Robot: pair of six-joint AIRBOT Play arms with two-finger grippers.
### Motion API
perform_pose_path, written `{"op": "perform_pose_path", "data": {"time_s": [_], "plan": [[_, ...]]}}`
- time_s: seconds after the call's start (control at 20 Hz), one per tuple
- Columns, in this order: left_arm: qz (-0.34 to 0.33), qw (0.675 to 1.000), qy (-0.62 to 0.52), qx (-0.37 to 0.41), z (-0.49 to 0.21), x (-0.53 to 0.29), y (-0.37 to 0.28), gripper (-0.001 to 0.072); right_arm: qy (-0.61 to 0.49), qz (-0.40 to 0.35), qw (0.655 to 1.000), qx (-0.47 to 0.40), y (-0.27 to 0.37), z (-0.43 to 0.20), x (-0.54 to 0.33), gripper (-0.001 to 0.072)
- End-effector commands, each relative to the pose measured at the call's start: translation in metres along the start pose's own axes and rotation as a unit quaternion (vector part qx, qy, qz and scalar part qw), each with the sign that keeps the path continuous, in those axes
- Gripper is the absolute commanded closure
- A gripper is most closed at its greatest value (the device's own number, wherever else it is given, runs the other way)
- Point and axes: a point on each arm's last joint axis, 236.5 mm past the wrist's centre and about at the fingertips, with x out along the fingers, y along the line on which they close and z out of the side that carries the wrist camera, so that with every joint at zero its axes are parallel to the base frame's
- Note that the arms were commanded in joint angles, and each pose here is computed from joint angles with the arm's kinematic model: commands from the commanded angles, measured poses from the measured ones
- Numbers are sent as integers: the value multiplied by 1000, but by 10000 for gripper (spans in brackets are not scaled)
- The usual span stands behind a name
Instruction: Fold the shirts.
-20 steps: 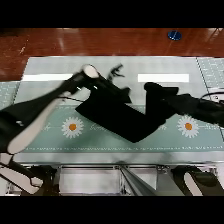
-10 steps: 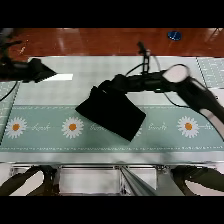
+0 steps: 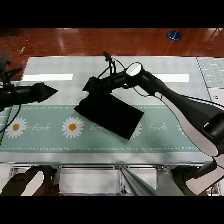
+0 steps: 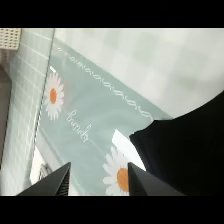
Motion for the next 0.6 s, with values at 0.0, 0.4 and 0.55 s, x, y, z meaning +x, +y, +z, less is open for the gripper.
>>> {"op": "perform_pose_path", "data": {"time_s": [0.0, 0.4, 0.55], "plan": [[12, 1000, 0, -13, -5, 11, 16, 689, 36, -8, 999, -16, 13, 3, -69, 305], [19, 1000, 5, -23, -6, 3, 29, 689, -208, -424, 881, 39, -101, -81, -314, 305], [5, 1000, 21, -5, -15, 10, 13, 689, -236, -353, 885, 190, -165, -157, -262, 305]]}}
